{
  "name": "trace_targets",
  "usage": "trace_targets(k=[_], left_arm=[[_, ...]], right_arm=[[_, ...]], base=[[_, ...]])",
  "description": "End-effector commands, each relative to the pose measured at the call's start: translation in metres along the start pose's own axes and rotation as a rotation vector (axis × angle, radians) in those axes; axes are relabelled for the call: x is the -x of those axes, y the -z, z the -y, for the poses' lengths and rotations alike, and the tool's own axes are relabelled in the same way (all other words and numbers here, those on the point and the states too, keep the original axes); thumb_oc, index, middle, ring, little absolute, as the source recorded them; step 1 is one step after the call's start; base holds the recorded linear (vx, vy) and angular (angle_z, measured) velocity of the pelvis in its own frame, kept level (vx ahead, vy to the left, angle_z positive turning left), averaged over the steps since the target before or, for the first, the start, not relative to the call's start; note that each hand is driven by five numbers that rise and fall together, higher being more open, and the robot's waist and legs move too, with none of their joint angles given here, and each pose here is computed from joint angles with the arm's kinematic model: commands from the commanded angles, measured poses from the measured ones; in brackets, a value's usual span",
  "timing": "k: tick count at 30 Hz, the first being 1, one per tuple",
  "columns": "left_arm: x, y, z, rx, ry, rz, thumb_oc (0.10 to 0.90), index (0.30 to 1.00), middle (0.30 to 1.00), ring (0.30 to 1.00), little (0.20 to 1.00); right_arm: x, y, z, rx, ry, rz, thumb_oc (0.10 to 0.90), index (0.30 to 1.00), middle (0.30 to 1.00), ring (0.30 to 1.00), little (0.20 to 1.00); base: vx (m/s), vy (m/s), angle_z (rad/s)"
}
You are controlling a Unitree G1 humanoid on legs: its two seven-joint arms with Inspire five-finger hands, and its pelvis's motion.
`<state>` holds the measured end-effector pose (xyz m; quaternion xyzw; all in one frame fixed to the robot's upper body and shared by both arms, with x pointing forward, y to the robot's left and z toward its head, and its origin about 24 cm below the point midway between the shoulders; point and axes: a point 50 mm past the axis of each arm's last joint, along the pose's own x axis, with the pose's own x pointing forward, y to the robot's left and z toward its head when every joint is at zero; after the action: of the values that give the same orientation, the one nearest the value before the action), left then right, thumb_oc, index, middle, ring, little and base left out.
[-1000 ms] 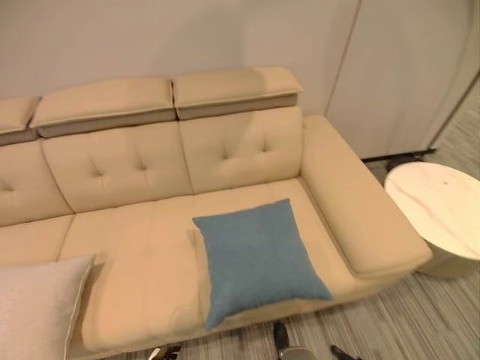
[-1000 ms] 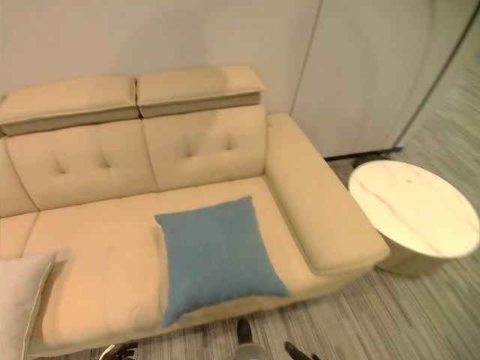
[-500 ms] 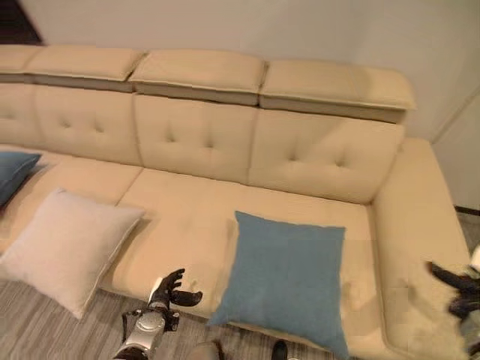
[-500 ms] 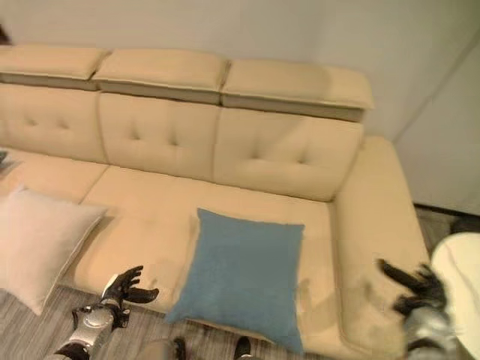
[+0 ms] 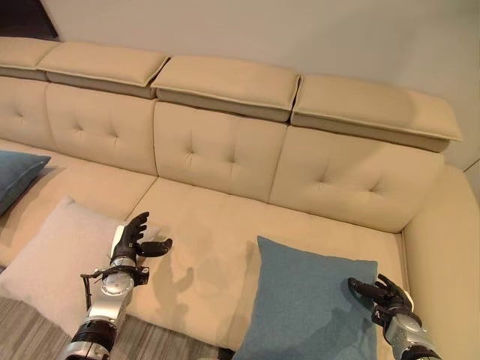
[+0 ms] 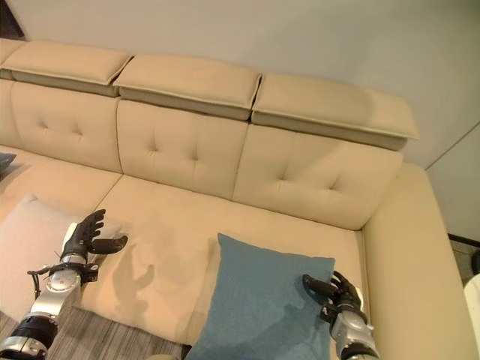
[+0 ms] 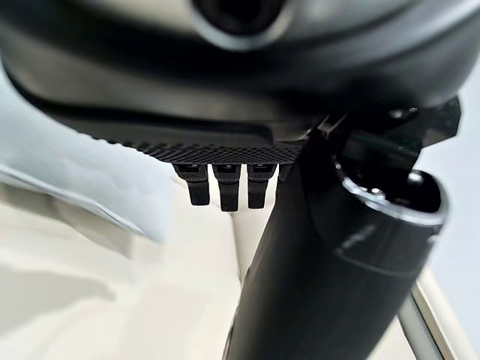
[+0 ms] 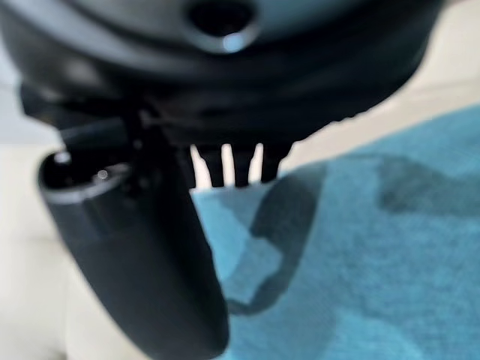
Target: Pick up all the scattered cushions and arrange them neatly on the sofa.
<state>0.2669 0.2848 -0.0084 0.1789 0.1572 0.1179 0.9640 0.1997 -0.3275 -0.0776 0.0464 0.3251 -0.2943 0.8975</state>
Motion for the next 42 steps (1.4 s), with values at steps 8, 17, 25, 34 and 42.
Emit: trace_targets(k=[8, 17, 25, 34, 42], left_arm=[[-0.003, -0.03, 0.001, 0.014, 0.025, 0.158, 0.8, 0.9, 0.9, 0.9, 0.9], [0.001, -0.029, 0.019, 0.082, 0.077, 0.165, 0.8, 0.9, 0.9, 0.9, 0.9], [-0.003, -0.079, 0.036, 0.184, 0.121, 0.352, 0.8, 0.9, 0.9, 0.9, 0.9], [0.007, -0.057, 0.059, 0.219, 0.218, 0.277, 0.8, 0.9, 0.9, 0.9, 0.9], [0.018, -0.033, 0.079, 0.254, 0.294, 0.181, 0.8, 0.9, 0.9, 0.9, 0.9]], right_arm=[[-0.001, -0.022, 0.021, 0.101, 0.099, 0.099, 0.8, 0.9, 0.9, 0.9, 0.9], [-0.001, -0.008, 0.033, 0.045, 0.158, 0.021, 0.8, 0.9, 0.9, 0.9, 0.9], [-0.011, -0.067, -0.004, -0.187, 0.04, 0.169, 0.8, 0.9, 0.9, 0.9, 0.9], [-0.001, -0.024, -0.07, -0.193, -0.264, 0.063, 0.8, 0.9, 0.9, 0.9, 0.9], [0.012, -0.007, -0.103, -0.138, -0.446, 0.044, 0.4, 0.3, 0.3, 0.3, 0.3]], base=[[0.12, -0.079, -0.05], [0.04, -0.136, 0.05], [-0.15, -0.034, 0.02], [0.01, -0.027, -0.01], [0.01, 0.014, 0.05]])
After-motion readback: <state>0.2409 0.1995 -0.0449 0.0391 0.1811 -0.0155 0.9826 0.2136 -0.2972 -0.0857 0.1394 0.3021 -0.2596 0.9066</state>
